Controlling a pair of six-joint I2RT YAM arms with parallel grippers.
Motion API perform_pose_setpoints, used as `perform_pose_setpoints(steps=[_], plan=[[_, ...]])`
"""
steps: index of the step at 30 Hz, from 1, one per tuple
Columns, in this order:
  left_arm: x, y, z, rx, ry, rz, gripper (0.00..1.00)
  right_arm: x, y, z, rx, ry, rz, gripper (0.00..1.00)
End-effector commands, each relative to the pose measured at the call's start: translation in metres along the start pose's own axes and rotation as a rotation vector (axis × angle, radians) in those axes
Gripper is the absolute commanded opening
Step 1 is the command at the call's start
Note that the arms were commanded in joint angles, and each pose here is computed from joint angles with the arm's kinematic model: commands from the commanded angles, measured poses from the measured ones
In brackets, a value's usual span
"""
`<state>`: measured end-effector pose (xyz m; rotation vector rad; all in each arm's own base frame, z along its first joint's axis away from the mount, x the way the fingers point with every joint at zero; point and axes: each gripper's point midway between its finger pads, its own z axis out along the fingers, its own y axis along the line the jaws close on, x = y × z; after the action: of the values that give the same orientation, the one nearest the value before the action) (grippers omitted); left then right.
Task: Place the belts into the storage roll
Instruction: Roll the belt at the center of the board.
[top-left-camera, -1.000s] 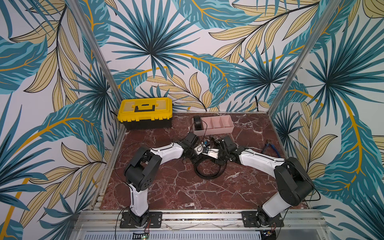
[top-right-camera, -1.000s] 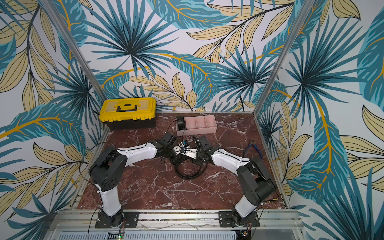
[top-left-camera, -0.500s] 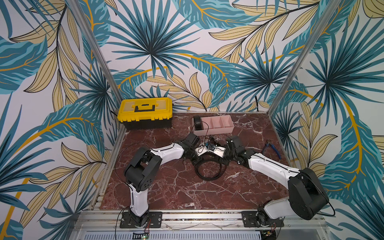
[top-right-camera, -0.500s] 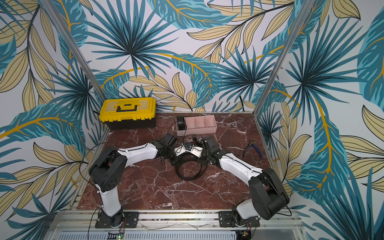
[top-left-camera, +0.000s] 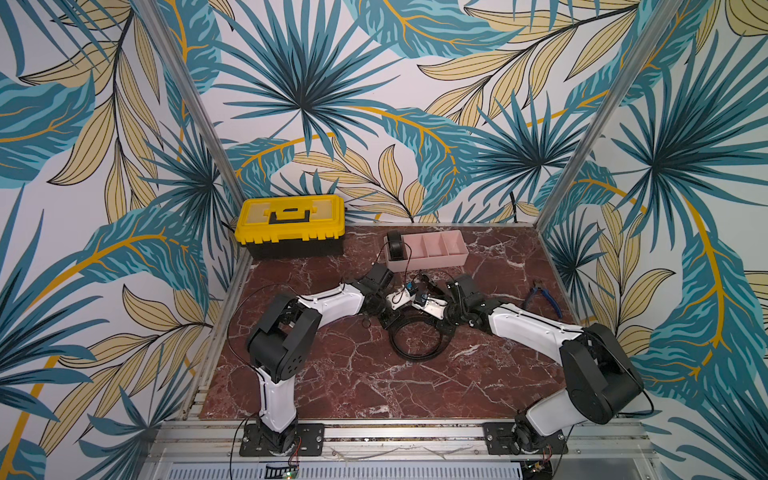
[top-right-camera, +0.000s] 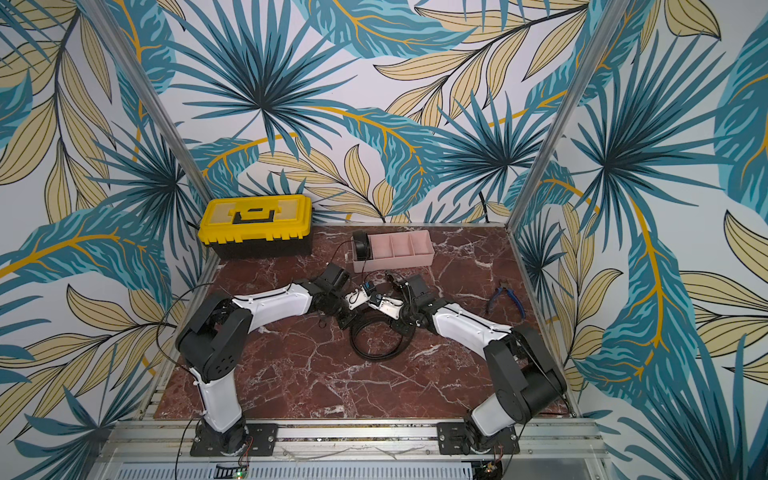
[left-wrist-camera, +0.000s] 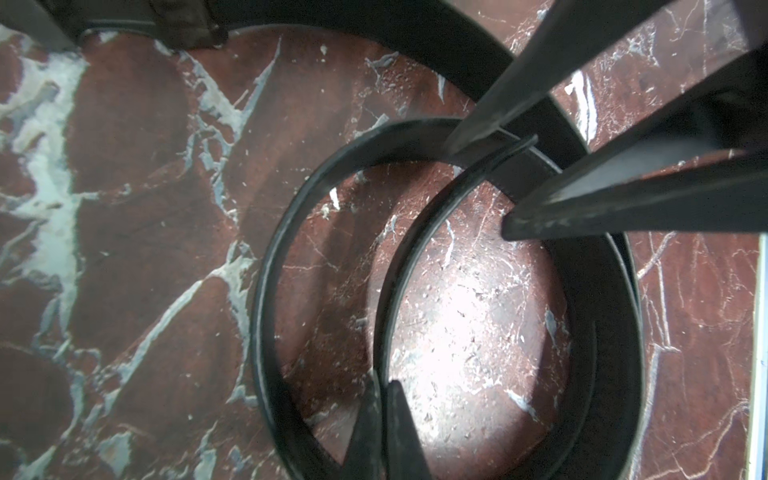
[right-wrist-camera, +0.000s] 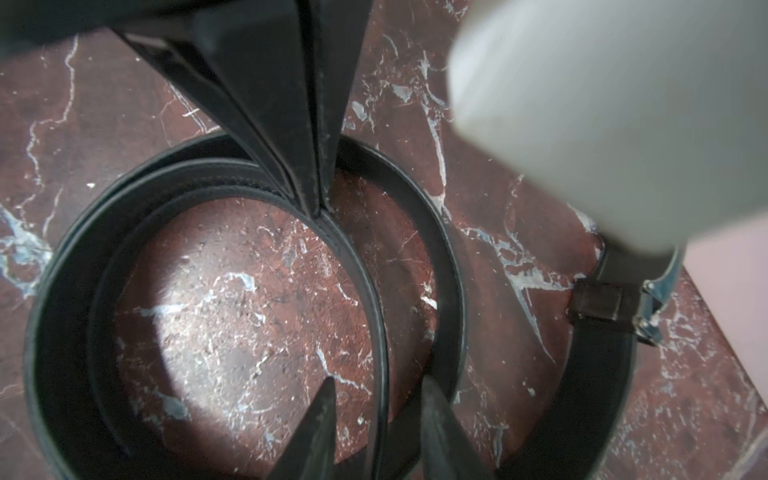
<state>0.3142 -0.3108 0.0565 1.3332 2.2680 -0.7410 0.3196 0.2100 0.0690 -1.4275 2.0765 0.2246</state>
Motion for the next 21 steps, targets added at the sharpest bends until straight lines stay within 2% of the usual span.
perform_pose_setpoints(steps=[1,2,3,5,9,13,15,17,21], plan=[[-0.012,-0.005,-0.007,0.027,-0.027,0.008,0.0,0.009,0.005,0.006,-0.047,0.062,0.046,0.24],[-0.012,-0.005,-0.007,0.027,-0.028,0.007,0.0,0.013,0.006,0.008,-0.053,0.088,0.052,0.23],[-0.013,-0.005,-0.008,0.026,-0.032,0.005,0.0,0.019,0.008,0.01,-0.056,0.113,0.06,0.18],[-0.014,-0.005,-0.008,0.029,-0.035,0.004,0.0,0.025,0.012,0.012,-0.06,0.129,0.073,0.17],[-0.014,-0.007,-0.008,0.032,-0.036,0.001,0.0,0.025,0.015,0.01,-0.056,0.116,0.09,0.0],[-0.017,-0.004,-0.011,0.01,-0.04,-0.02,0.0,0.018,0.013,0.006,-0.041,0.103,0.11,0.0],[-0.024,0.003,-0.017,-0.036,-0.05,-0.055,0.17,0.016,0.011,0.001,-0.031,0.098,0.135,0.0],[-0.036,0.003,-0.029,-0.055,-0.085,-0.084,0.28,0.012,0.008,-0.006,0.001,0.1,0.183,0.0],[-0.059,0.005,-0.056,-0.109,-0.17,-0.123,0.37,0.013,0.005,-0.019,0.084,0.125,0.298,0.0]])
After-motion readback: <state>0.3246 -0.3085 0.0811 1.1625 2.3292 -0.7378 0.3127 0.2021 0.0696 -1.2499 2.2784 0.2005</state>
